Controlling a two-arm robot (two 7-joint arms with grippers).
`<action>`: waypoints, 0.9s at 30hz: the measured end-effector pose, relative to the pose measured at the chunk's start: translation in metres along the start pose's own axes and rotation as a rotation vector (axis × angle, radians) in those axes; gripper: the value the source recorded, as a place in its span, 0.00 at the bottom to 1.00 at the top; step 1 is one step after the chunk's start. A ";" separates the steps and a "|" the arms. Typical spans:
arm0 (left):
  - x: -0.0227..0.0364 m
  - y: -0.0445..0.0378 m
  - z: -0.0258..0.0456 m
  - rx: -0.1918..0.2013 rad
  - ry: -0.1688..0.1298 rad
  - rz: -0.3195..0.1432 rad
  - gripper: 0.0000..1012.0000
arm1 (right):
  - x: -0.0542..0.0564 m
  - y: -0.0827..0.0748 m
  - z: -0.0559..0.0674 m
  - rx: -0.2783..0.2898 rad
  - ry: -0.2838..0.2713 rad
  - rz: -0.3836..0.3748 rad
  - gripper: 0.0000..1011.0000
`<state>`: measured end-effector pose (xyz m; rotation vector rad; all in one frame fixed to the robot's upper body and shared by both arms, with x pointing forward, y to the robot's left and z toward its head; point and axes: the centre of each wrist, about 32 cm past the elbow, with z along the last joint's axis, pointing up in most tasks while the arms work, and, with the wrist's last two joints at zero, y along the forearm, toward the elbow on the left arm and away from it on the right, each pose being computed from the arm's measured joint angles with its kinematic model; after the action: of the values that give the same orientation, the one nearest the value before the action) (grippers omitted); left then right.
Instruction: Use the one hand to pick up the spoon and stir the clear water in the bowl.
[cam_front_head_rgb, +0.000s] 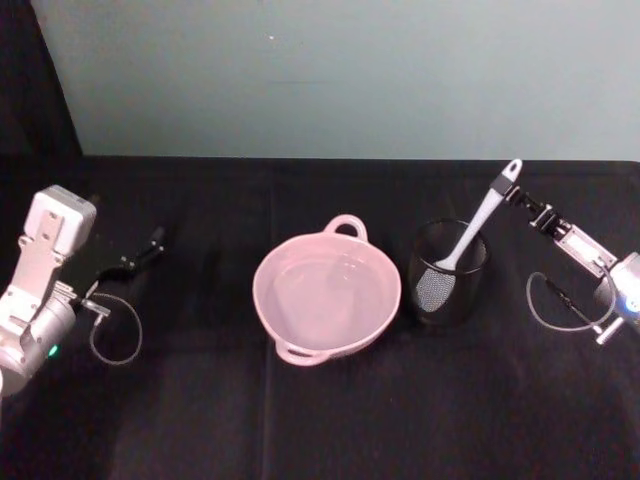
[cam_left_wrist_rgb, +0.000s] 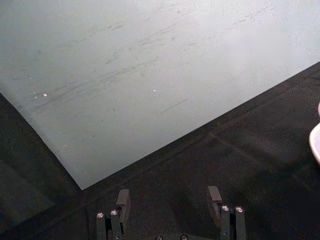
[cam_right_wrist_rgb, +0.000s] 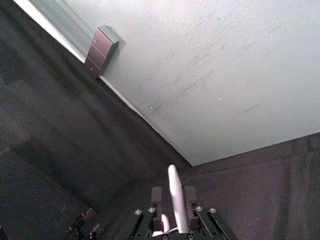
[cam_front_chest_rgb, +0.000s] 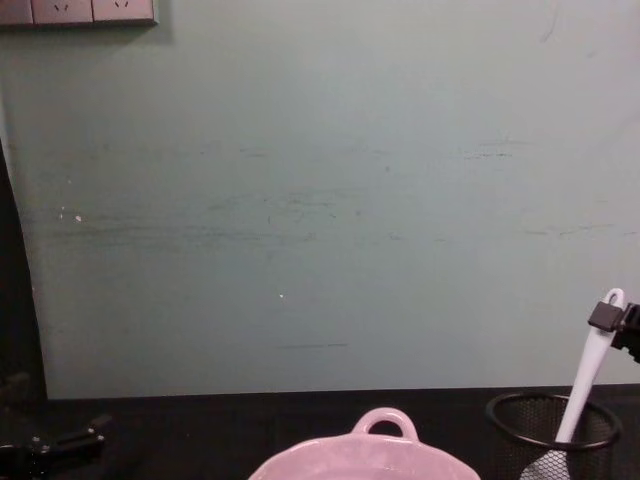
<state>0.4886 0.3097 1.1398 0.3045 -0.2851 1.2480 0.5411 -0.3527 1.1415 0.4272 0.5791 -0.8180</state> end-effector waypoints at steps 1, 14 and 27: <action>0.0000 0.0000 0.0000 0.000 0.000 0.000 1.00 | 0.000 0.000 0.000 0.001 -0.001 0.000 0.25; 0.0000 0.0000 0.0000 0.000 0.000 0.000 1.00 | -0.015 0.000 0.011 -0.015 -0.139 0.011 0.12; 0.0000 0.0000 0.0000 0.000 0.000 0.000 1.00 | -0.058 0.007 0.034 -0.038 -0.420 0.025 0.12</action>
<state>0.4886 0.3097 1.1398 0.3045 -0.2851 1.2479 0.5252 -0.3356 1.2051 0.2165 0.1986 -0.8417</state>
